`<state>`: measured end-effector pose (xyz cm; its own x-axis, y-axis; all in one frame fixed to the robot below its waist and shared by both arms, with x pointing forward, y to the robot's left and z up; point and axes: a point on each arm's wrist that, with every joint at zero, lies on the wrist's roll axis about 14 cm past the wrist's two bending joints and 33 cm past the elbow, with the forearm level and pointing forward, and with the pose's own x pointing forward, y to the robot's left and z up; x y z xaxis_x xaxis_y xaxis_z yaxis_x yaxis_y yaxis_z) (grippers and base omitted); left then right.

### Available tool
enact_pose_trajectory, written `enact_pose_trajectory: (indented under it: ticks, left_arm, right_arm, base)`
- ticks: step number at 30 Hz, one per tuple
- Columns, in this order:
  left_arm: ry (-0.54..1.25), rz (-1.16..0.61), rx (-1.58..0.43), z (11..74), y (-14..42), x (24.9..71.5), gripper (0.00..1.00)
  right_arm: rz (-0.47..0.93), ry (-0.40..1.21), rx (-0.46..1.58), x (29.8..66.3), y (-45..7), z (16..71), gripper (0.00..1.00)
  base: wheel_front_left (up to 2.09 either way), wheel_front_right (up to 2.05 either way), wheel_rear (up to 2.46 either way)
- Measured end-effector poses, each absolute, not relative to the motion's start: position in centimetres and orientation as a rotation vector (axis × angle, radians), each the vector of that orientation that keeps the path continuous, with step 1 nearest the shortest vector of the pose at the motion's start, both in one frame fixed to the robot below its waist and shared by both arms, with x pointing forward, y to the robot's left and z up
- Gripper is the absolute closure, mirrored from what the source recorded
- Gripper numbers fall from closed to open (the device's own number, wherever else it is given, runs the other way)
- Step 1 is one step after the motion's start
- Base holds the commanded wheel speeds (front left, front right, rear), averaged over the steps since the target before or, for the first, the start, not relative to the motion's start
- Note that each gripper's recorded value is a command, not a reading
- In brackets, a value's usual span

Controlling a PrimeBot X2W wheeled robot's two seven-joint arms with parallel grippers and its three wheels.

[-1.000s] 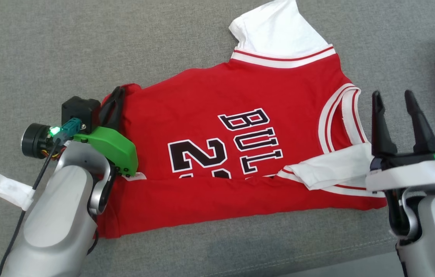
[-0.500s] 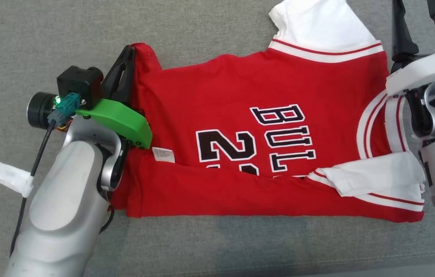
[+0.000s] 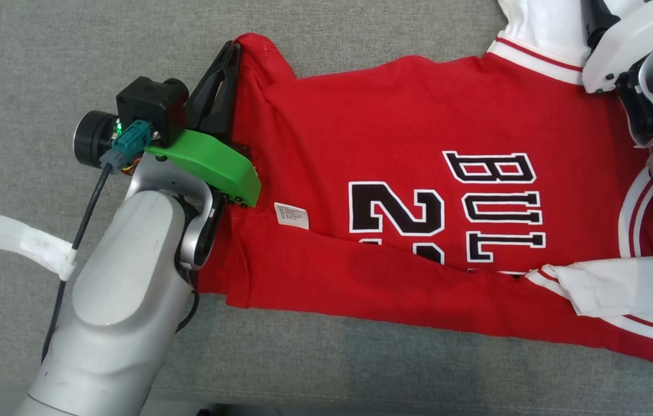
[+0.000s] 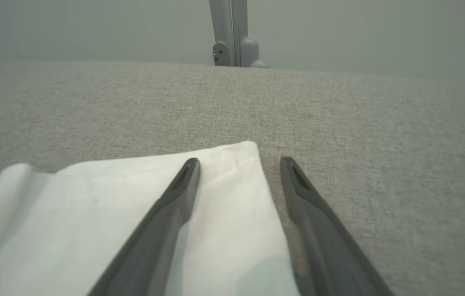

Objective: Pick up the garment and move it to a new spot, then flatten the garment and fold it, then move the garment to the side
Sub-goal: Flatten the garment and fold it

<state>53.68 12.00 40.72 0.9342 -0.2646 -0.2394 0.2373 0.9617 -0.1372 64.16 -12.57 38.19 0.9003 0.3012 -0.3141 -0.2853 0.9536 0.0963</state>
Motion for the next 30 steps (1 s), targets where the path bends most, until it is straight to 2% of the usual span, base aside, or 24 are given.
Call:
enact_pose_trajectory:
  ticks: [1,2,4,11,20,24,30]
  left_arm:
    - [0.26,-0.251,-0.107,40.5,12.2,53.7,1.0]
    - [0.265,-0.245,-0.108,40.3,12.4,53.7,1.0]
    - [0.27,-0.234,-0.108,40.0,12.8,53.7,1.0]
    - [0.251,-0.216,-0.116,40.7,13.5,54.0,1.0]
    - [0.14,-0.193,-0.219,45.4,14.2,55.1,1.0]
    - [0.127,-0.195,-0.242,46.6,14.5,54.8,1.0]
    - [0.15,-0.235,-0.399,46.8,13.1,52.9,1.0]
  right_arm:
    - [0.313,0.349,0.044,64.3,-12.3,37.8,0.0]
    - [0.322,0.359,0.045,64.5,-12.0,37.6,0.25]
    - [0.33,0.383,0.051,64.7,-11.7,37.2,1.0]
    - [0.304,0.333,0.065,65.1,-13.4,39.2,1.0]
    - [0.261,0.102,0.107,66.1,-16.6,47.5,1.0]
    - [0.254,0.054,0.113,65.5,-17.5,49.5,1.0]
    - [0.286,0.036,0.152,63.4,-17.4,50.1,1.0]
  base:
    - [0.0,0.0,0.0]
    - [0.0,0.0,0.0]
    - [0.0,0.0,0.0]
    - [0.0,0.0,0.0]
    - [0.0,0.0,0.0]
    - [0.0,0.0,0.0]
    - [0.0,0.0,0.0]
